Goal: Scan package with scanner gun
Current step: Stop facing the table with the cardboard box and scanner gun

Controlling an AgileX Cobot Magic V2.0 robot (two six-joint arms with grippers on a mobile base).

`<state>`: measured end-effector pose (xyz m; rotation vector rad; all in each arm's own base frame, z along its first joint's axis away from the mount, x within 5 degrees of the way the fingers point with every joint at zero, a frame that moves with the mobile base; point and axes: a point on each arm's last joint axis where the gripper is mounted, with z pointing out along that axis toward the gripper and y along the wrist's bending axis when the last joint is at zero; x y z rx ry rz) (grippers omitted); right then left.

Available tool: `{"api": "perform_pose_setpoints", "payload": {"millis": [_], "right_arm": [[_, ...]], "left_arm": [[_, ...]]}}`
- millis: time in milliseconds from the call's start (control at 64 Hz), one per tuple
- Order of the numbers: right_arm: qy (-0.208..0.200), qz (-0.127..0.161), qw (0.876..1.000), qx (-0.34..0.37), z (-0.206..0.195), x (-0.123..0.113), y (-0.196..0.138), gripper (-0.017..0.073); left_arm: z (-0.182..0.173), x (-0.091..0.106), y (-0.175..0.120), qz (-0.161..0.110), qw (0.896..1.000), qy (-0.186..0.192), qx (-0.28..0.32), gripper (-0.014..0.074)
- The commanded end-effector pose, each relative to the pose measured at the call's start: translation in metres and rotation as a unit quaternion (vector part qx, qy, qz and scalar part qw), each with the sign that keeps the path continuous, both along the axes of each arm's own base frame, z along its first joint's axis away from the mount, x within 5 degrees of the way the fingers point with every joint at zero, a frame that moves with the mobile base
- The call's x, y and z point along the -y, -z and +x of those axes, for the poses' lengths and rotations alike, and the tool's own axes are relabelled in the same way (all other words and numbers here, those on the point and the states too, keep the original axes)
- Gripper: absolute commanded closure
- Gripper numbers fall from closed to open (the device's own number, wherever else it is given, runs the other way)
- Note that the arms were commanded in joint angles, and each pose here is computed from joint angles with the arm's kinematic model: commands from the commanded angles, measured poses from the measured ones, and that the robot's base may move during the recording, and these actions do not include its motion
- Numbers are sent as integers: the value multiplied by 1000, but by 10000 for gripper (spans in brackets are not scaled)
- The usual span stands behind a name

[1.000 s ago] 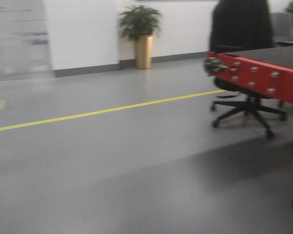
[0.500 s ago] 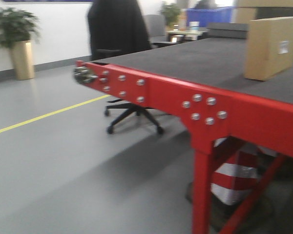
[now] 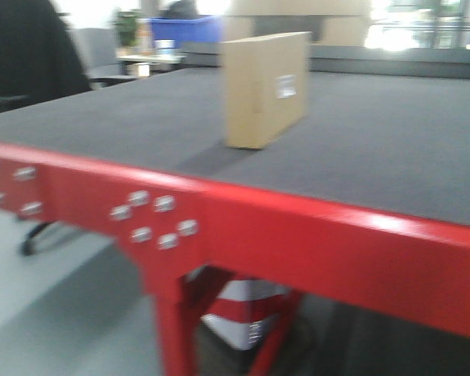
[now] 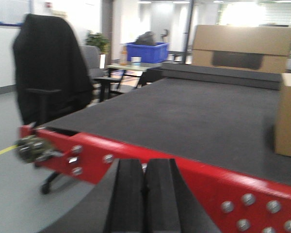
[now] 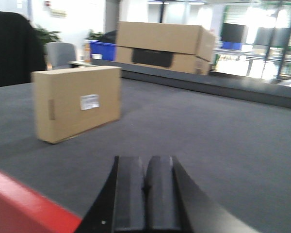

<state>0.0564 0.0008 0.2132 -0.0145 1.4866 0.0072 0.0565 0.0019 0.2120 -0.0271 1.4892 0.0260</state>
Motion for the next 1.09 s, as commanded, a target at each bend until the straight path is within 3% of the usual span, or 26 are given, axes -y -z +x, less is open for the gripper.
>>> {"api": "perform_pose_setpoints", "payload": {"millis": [0,1079], "right_arm": [[3,0,1000,9,0,0,-1,728],[3,0,1000,9,0,0,-1,728]], "left_arm": [[-1,0,-3,2,1000,-1,11,705],[-1,0,-3,2,1000,-1,11,705]]}}
